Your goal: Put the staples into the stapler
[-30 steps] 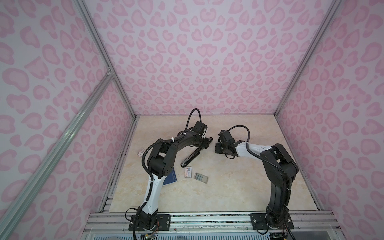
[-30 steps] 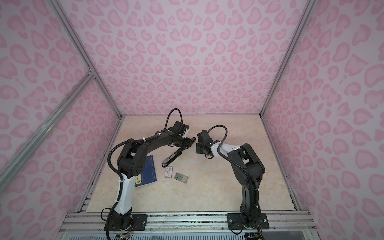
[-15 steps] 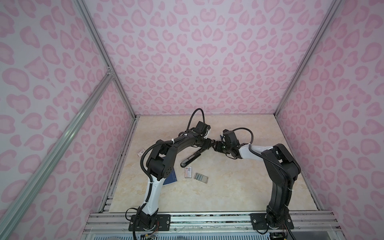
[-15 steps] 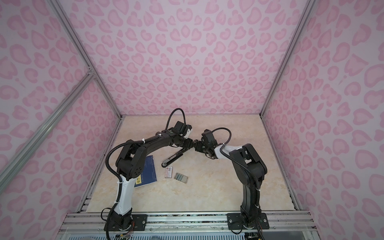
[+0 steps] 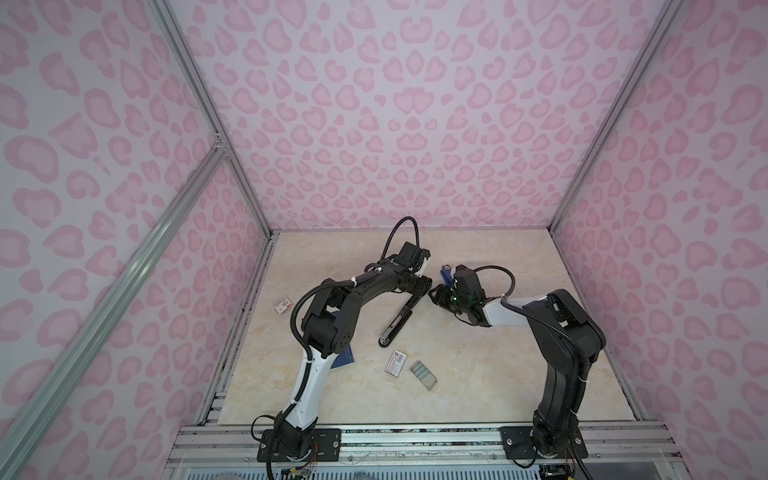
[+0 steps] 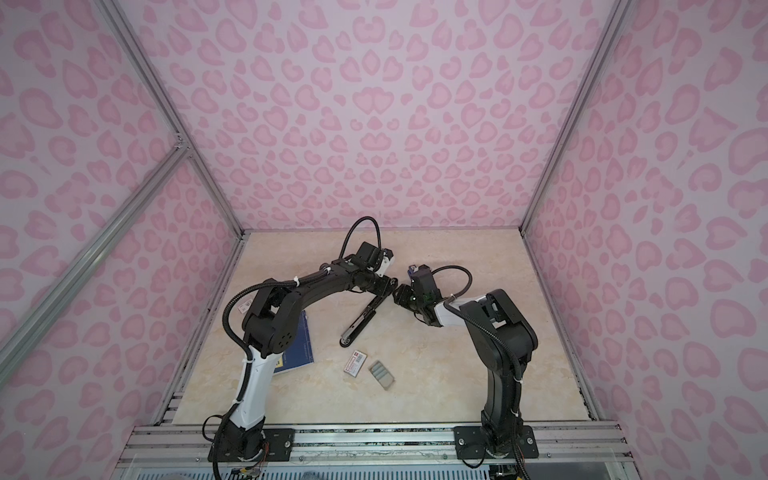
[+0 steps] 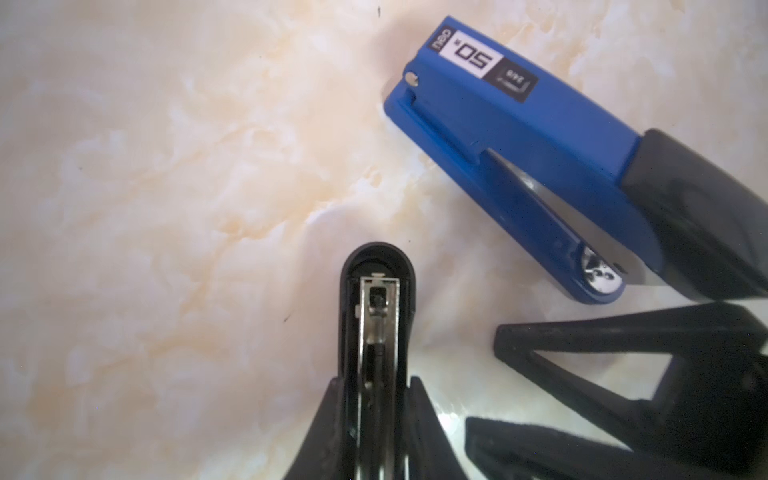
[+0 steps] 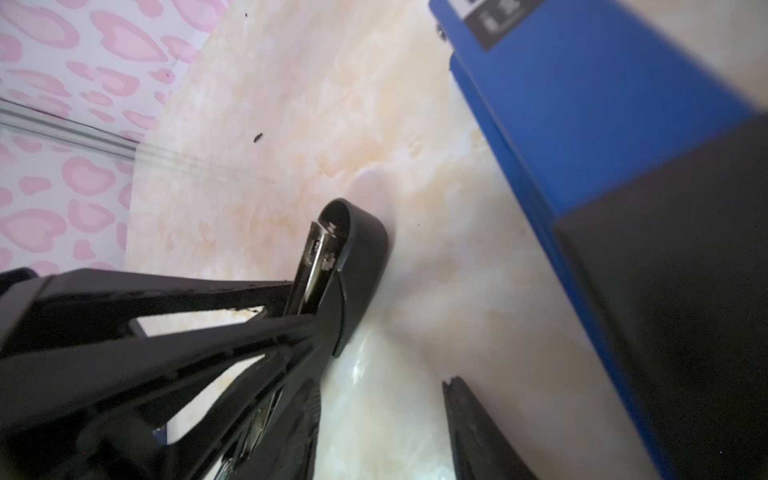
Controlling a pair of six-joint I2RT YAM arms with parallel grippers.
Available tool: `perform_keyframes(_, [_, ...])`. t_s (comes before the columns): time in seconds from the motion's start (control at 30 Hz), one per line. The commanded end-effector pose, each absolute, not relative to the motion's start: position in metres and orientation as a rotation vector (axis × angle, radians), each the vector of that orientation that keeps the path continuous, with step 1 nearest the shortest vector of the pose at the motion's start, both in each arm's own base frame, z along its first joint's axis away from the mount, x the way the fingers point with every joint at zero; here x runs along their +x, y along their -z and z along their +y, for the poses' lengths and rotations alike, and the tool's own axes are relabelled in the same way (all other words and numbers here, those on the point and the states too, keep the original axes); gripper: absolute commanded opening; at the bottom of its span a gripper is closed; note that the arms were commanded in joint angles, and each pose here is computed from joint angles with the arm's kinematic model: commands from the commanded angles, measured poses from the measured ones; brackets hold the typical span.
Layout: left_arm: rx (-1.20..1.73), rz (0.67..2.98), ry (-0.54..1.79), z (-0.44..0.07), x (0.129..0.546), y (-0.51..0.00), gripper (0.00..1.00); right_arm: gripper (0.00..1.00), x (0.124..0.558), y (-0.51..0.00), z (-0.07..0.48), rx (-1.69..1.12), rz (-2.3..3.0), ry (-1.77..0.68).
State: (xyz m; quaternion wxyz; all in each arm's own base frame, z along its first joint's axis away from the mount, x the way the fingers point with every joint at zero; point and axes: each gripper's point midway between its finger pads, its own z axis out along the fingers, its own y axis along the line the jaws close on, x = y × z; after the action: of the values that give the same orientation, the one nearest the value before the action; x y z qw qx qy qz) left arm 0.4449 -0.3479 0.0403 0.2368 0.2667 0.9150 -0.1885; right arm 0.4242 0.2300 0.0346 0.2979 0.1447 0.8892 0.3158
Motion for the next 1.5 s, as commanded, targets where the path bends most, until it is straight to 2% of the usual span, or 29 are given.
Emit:
perform_keyframes(0.0, [0.763, 2.486, 0.51, -0.348, 0.443, -0.042, 0.17, 0.54, 0.435, -0.046, 0.232, 0.446, 2.28, -0.931])
perform_keyframes(0.67, [0.721, 2.332, 0.555, -0.342, 0.433, -0.082, 0.15, 0.55, 0.455, -0.059, 0.251, 0.515, 2.178, -1.133])
perform_keyframes(0.87, [0.729, 2.347, 0.585, -0.344, 0.428, -0.077, 0.16, 0.54, 0.458, -0.069, 0.26, 0.483, 2.132, -1.215])
perform_keyframes(1.2, [0.735, 2.372, 0.588, -0.344, 0.424, -0.069, 0.17, 0.47, 0.465, -0.07, 0.266, 0.493, 2.077, -1.296])
perform_keyframes(1.47, [0.725, 2.379, 0.558, -0.341, 0.427, -0.066, 0.16, 0.48, 0.457, -0.073, 0.251, 0.514, 2.064, -1.256])
